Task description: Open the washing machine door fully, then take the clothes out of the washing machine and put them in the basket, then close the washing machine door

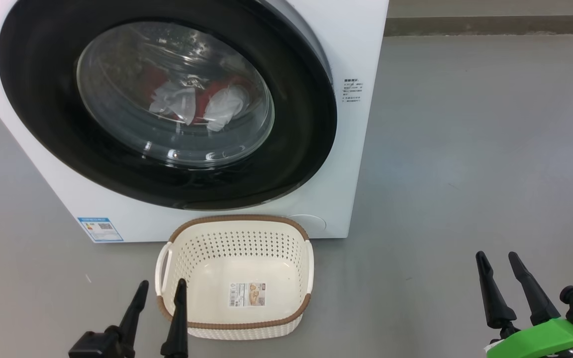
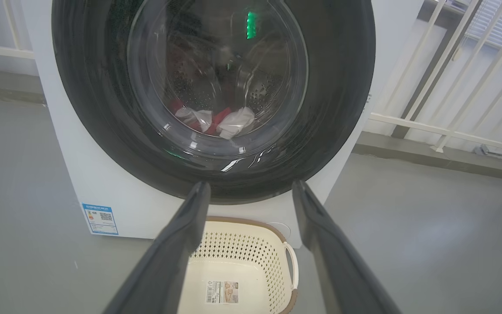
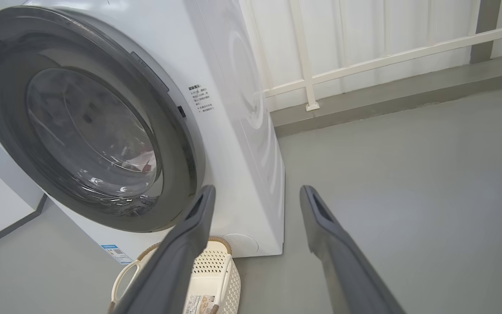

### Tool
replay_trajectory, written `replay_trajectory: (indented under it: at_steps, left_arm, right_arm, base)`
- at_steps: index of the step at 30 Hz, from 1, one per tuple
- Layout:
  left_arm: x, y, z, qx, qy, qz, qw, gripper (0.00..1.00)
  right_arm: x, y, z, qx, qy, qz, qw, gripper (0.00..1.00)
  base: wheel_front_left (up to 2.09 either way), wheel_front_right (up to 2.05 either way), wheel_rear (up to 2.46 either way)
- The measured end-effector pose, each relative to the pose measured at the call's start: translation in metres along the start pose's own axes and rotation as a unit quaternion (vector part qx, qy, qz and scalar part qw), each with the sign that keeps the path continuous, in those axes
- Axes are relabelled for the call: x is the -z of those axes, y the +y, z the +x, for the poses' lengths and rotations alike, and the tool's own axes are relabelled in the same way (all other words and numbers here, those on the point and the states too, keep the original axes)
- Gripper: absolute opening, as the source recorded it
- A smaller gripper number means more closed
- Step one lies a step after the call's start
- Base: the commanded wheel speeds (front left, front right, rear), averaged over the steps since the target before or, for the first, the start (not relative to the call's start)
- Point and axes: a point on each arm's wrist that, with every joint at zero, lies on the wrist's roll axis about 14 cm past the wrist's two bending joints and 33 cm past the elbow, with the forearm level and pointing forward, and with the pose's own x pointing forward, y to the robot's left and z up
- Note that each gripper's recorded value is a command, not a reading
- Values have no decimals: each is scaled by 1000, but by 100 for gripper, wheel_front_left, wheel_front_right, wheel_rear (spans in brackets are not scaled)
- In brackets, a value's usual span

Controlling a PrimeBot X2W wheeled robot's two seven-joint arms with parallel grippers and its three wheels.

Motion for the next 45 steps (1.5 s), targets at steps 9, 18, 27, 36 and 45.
replay_trajectory:
  at_steps: [9, 18, 27, 36, 45]
  left_arm:
    - [-2, -3, -1, 8, -10, 45, 999, 100]
    - [0, -5, -2, 17, -13, 88, 996, 100]
    - [12, 2, -4, 2, 7, 61, 998, 100]
    - [21, 6, -6, -2, 21, 63, 998, 100]
    - [20, 7, -6, -3, 20, 65, 998, 100]
  right_arm:
    - [-2, -4, -5, 1, -8, -38, 999, 100]
    - [-4, -9, -9, 4, -12, -74, 997, 100]
    - [-6, -18, -13, 20, -15, -73, 997, 100]
    - [-2, -20, -15, 24, -9, -71, 997, 100]
    - [0, -19, -14, 24, -8, -68, 997, 100]
  base:
    - [0, 0, 0]
    - [0, 0, 0]
    - [0, 0, 0]
    - [0, 0, 0]
    - [0, 0, 0]
